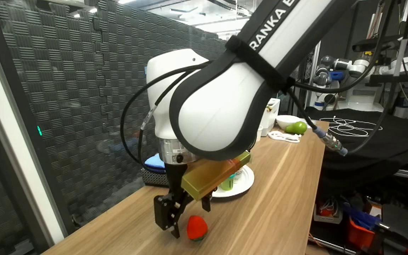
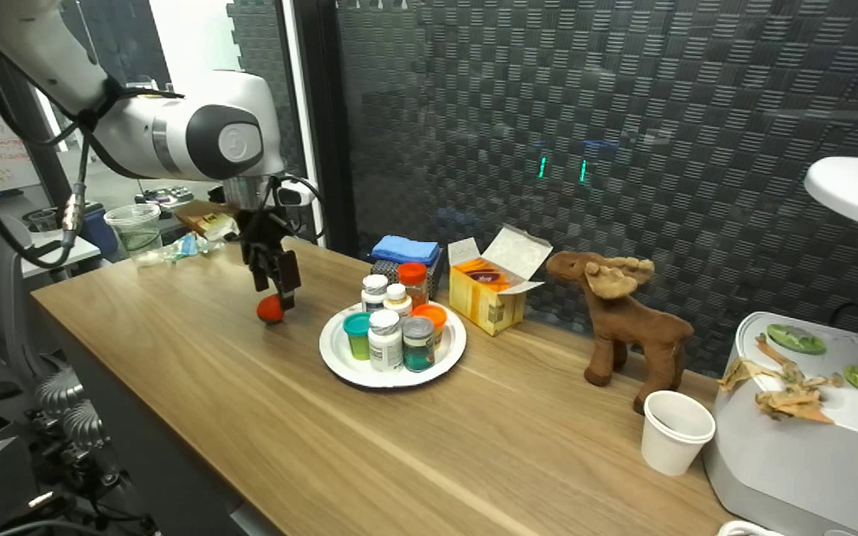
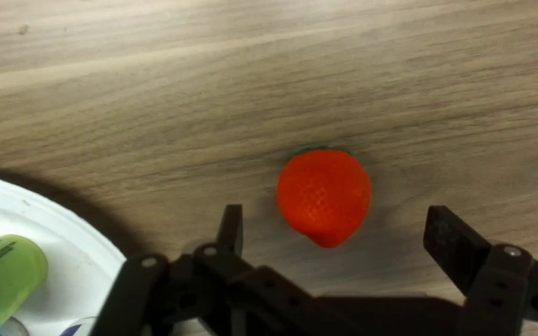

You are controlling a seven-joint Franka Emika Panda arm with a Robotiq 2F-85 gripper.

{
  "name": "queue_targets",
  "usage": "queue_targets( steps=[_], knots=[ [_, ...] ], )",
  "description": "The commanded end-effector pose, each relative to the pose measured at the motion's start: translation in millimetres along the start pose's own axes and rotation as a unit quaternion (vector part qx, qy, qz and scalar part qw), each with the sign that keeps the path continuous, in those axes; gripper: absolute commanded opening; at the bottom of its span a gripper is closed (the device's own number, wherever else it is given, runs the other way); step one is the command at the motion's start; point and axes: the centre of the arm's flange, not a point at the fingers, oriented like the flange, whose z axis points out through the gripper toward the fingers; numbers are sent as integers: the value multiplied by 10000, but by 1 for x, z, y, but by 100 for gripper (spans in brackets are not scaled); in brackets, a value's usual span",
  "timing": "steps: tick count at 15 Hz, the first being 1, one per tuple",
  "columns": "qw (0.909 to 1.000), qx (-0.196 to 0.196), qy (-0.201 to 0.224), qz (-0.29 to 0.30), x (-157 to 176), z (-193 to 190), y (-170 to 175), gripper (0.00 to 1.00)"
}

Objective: Put all the objects around the white plate into the white plate

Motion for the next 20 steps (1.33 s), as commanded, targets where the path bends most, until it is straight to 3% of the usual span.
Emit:
queue_targets(
  steps=[1, 4, 5, 12, 16, 20],
  knots=[
    [9995, 144, -212, -171, 21, 4, -1, 100],
    [9992, 128, -328, -212, 24, 9, 0, 100],
    [9991, 106, -356, -195, 25, 9, 0, 82],
    [9986, -92, -509, -57, 9, 4, -6, 27],
    [9988, -207, -402, 169, -2, -4, -11, 26],
    [9929, -391, 15, 1123, -10, -22, 2, 26]
  ],
)
